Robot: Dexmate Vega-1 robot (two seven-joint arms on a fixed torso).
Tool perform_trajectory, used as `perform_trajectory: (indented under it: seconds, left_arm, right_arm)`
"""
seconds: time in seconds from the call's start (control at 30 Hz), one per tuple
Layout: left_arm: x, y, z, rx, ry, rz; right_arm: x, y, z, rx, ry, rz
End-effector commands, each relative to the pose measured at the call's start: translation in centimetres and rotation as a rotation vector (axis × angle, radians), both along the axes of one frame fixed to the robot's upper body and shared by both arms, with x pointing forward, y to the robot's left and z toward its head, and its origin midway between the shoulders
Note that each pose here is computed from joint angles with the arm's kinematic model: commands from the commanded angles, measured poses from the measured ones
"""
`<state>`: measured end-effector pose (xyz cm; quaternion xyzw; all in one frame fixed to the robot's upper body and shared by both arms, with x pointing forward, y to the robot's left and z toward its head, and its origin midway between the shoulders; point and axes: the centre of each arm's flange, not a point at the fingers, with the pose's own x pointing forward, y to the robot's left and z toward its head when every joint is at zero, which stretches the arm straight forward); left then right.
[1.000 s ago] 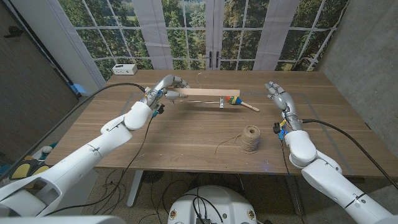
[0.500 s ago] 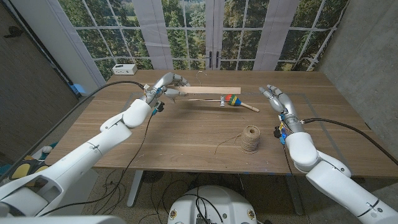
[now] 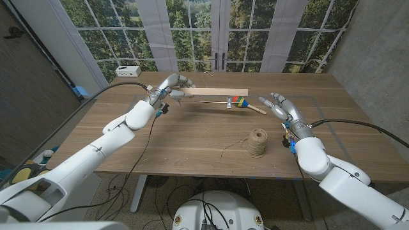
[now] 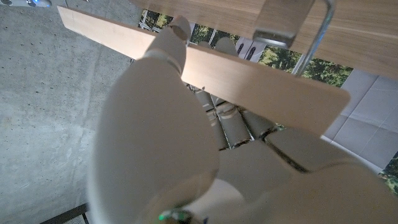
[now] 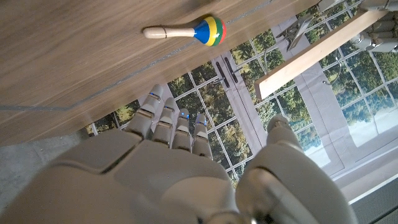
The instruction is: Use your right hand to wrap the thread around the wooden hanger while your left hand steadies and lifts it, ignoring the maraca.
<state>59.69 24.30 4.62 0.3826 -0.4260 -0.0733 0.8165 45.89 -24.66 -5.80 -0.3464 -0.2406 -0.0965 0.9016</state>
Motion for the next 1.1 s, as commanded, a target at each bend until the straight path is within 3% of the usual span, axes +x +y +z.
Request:
perform_trajectory:
  seconds: [0.03, 0.37, 1.1]
  left_arm:
    - [0.0, 0.0, 0.3, 0.004, 0.011, -0.025]
    - [0.0, -0.2, 0.2, 0.002, 0.009, -0.033]
    - [-0.6, -0.2, 0.1, 0.011, -0.001, -0.037]
  right_arm:
    - [-2.0, 1.2, -0.3, -0.110, 0.073, -0.041]
    - [-3.5, 2.2, -0.7, -0.208, 0.134, -0.084]
    - [-5.4, 4.6, -1.1, -0.396, 0.298, -0.184]
